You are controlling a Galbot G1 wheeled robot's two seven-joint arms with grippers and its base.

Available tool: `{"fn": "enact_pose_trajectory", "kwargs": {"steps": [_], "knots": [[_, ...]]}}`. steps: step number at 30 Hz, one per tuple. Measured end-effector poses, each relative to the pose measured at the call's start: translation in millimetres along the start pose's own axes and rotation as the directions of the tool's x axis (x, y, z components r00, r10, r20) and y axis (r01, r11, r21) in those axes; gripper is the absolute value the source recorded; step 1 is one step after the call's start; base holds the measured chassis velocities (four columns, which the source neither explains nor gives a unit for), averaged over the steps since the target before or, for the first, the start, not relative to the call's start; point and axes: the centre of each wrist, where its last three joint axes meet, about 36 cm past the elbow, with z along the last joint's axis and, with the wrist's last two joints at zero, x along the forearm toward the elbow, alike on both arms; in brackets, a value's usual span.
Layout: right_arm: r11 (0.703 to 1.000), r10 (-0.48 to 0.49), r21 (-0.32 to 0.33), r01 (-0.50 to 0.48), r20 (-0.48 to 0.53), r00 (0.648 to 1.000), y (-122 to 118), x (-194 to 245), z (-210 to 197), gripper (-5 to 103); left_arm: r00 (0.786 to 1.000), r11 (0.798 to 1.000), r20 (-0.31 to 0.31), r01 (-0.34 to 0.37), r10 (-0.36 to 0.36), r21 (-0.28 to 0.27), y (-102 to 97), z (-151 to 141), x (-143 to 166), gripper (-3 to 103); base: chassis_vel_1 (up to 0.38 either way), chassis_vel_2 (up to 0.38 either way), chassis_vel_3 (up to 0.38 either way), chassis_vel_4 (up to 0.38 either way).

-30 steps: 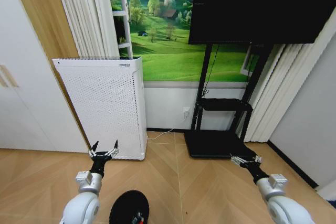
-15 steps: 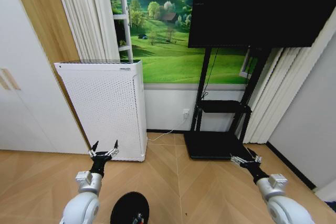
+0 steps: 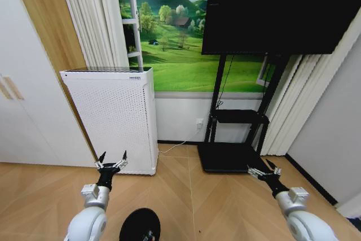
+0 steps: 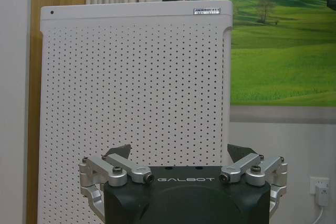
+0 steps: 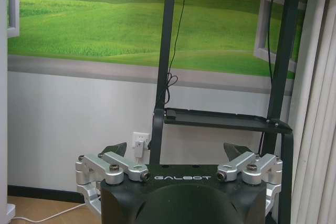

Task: Pick up the trash bin and place the garbage on the floor into it.

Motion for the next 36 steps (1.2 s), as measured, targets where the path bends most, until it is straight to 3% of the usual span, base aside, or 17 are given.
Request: {"fn": "enact_pose_trajectory", "kwargs": {"steps": [36], "knots": [[1.0, 0.0, 0.0, 0.0, 0.0, 1.0, 0.0, 0.0, 0.0, 100, 1.0, 1.0, 0.0, 0.0, 0.0, 0.0, 0.0, 0.0, 0.0, 100, 0.0, 0.0, 0.0, 0.0]]}}
